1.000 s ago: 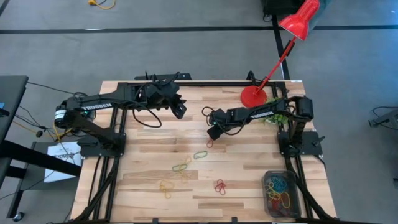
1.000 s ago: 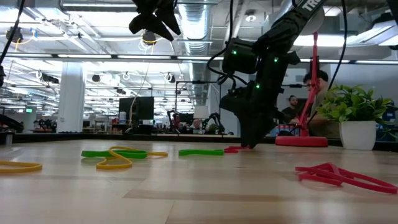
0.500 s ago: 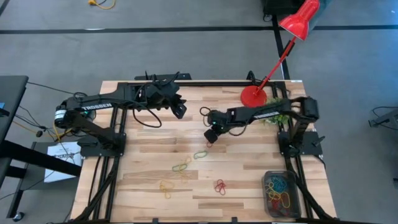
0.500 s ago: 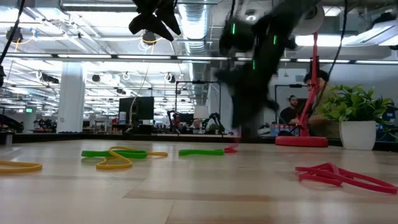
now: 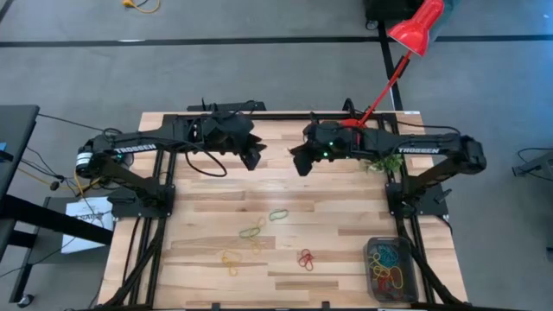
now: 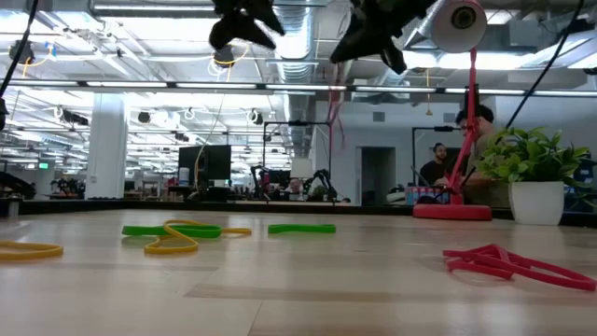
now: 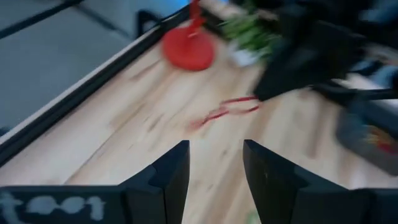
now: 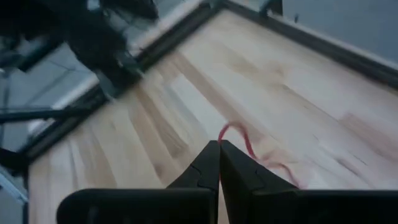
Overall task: Pick and place items into bin
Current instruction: Put the red rubber band into the black bin
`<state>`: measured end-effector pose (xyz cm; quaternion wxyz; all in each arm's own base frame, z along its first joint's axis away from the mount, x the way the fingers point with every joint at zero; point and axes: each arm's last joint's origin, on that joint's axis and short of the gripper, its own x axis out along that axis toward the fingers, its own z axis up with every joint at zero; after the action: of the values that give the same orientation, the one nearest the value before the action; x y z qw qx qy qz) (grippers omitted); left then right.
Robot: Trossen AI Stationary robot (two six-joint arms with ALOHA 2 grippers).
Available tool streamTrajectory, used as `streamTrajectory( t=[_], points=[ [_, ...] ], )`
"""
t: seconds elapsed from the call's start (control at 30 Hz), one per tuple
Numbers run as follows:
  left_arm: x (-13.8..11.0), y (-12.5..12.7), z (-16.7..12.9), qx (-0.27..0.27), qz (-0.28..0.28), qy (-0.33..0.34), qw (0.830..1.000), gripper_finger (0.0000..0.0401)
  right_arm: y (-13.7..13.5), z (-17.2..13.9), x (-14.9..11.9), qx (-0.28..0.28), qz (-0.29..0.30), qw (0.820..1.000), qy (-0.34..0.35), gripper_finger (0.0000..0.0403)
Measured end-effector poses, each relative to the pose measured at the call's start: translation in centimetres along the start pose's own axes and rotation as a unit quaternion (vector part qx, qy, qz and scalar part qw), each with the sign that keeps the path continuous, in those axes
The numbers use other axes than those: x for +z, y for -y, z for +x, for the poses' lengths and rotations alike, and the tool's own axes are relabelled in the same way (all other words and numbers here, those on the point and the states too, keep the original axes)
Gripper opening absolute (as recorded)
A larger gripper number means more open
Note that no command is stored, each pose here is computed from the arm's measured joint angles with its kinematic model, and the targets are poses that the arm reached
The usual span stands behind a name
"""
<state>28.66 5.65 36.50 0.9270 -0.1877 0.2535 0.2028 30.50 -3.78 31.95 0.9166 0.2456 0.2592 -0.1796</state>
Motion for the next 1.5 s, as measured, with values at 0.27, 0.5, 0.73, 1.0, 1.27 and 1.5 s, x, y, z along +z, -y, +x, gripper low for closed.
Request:
streamTrajectory(
  t=[0.27,0.5,0.73,1.0,1.27,1.5],
  points=[
    [0.2,2.2,1.8,-0.084,0.05,0.034,0.995,0.0139,-0.4,0.4,0.5,0.022,0.003,0.999,0.029,0.0001],
    [0.0,1.9,2.1,-0.036,0.026,0.037,0.998,0.0139,-0.7,-0.4,-1.7,0.023,0.017,0.997,-0.077,0.0],
    [0.4,1.3,1.6,-0.024,0.031,0.049,0.998,0.0139,-3.1,-3.8,-7.1,0.071,0.049,0.936,-0.341,0.0],
    [0.6,0.8,1.6,-0.016,0.029,0.05,0.998,0.0139,-6.3,-9.7,-13.0,0.037,0.115,0.796,-0.593,0.0],
    [0.6,0.7,1.6,-0.005,0.037,0.054,0.998,0.0139,-9.5,-14.5,-18.7,-0.051,0.082,0.781,-0.617,0.0],
    [0.7,0.7,1.6,-0.006,0.042,0.055,0.998,0.0139,-12.0,-17.1,-23.2,-0.102,0.122,0.769,-0.619,0.0]
  ],
)
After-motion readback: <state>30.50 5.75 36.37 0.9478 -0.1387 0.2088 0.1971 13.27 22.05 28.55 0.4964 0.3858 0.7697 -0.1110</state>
